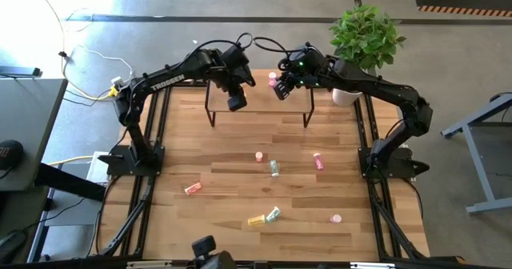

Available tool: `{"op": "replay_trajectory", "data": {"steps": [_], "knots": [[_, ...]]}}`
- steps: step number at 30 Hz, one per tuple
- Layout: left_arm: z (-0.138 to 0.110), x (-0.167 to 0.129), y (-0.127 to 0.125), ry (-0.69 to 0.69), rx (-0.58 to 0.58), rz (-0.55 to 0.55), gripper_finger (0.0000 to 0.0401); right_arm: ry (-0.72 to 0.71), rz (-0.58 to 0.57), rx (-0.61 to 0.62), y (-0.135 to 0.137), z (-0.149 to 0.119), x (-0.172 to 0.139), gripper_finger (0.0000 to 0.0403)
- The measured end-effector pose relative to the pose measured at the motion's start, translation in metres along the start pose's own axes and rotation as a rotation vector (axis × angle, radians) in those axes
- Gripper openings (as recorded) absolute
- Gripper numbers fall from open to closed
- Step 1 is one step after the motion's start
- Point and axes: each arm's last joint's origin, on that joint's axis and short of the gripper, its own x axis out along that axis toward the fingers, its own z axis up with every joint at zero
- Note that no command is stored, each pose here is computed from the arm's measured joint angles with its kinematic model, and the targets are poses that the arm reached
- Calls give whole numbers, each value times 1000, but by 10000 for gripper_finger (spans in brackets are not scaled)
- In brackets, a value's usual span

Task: Pick and place medicine bottles onto shelf by color
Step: Put the left yellow pill bottle on the shelf aligned with the other yellow pill bottle

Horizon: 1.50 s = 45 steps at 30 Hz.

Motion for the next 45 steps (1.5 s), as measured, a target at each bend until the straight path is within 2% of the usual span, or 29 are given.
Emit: {"op": "replay_trajectory", "data": {"steps": [10, 28, 34, 45], "knots": [[-6, 0, -1, 62, -24, -7, 113, 0, 0, -8, 0, 0, 0, 140], [-4, 0, -1, 42, -49, -5, 113, 0, 0, -8, 0, 0, 0, 140], [0, 16, 0, 59, -49, -10, 113, 0, 0, -9, 0, 0, 0, 140], [0, 20, 0, 74, -48, -11, 113, 1, 0, -9, 0, 0, 0, 140]]}}
